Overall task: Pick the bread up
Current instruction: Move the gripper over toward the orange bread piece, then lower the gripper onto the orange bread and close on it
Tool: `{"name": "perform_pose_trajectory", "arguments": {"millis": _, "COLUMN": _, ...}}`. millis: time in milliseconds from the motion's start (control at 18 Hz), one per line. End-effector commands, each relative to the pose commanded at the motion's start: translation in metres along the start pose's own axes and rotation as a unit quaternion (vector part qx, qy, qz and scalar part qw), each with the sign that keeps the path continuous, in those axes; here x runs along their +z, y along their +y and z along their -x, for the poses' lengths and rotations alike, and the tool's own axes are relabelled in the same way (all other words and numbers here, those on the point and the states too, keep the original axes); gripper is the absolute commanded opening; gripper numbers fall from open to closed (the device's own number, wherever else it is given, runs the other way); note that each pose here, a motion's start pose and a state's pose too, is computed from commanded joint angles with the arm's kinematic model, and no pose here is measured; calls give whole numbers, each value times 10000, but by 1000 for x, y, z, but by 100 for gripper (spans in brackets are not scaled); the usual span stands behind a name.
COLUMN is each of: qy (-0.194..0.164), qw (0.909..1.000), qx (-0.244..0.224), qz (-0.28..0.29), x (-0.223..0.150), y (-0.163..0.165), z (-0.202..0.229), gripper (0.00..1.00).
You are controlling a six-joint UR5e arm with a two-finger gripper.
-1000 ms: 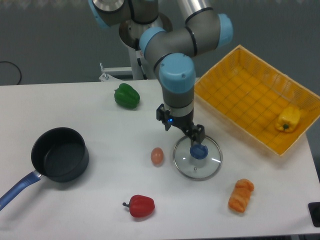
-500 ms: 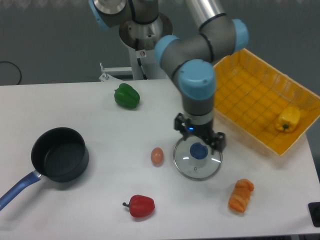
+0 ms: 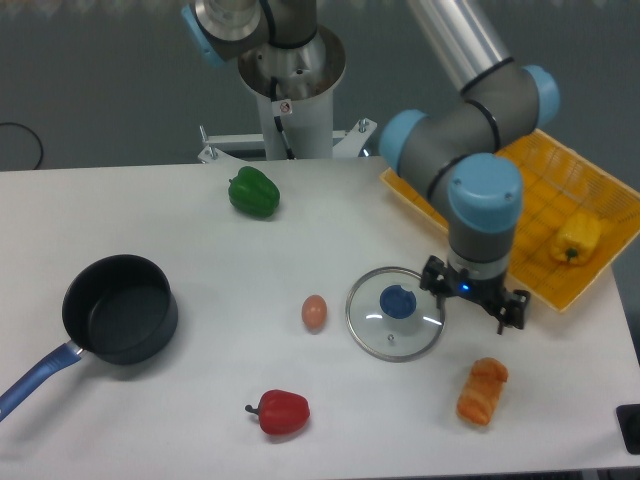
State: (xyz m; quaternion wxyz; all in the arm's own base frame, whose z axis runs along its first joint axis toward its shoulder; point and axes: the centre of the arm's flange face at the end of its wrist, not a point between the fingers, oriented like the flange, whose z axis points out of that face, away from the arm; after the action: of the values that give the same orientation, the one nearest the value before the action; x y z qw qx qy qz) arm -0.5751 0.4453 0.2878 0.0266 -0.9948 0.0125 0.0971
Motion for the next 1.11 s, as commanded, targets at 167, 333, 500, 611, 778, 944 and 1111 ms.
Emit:
{"name": "perform_pose_trajectory", "arguments": {"millis": 167, "qy": -3, "qw": 9999, "qx": 115, "qz": -10, "x": 12, "y": 1, "z": 9, "gripper": 100}}
{"name": "perform_pose_trajectory", "arguments": {"millis": 333, "qy": -101, "qw": 9996, "qx": 272, "qz": -53, "x": 23, "y": -2, "z": 14, "gripper": 100}}
{"name": "perform_pose_trajectory", "arguments": {"millis": 500, "qy": -45, "qw": 9995, "qx": 306, "qz": -28, "x": 38, "y": -3, "z": 14, "gripper": 100}}
{"name": "perform_pose_trajectory", "arguments": {"millis": 611, "qy": -2, "qw": 9994, "qx": 345, "qz": -14, "x": 48, "y": -6, "z": 12, "gripper": 100}}
{"name": "perform_pose_trajectory", "arguments": {"millis": 778, "qy": 89, "qw": 9992, "qx": 393, "qz": -17, "x": 59, "y": -12, "z": 6, "gripper": 100}}
{"name": "perform_pose_trajectory", "arguments": {"millis": 944, "qy": 166, "qw": 9990, "qx": 426, "qz": -21, "x": 70, "y": -15, "z": 3, "gripper": 100}}
{"name": "perform_pose_trajectory", "arguments": {"millis": 1111, "qy": 205, "qw": 9989, "qx": 427, "qz": 4, "x": 77, "y": -15, "z": 2, "gripper": 100}}
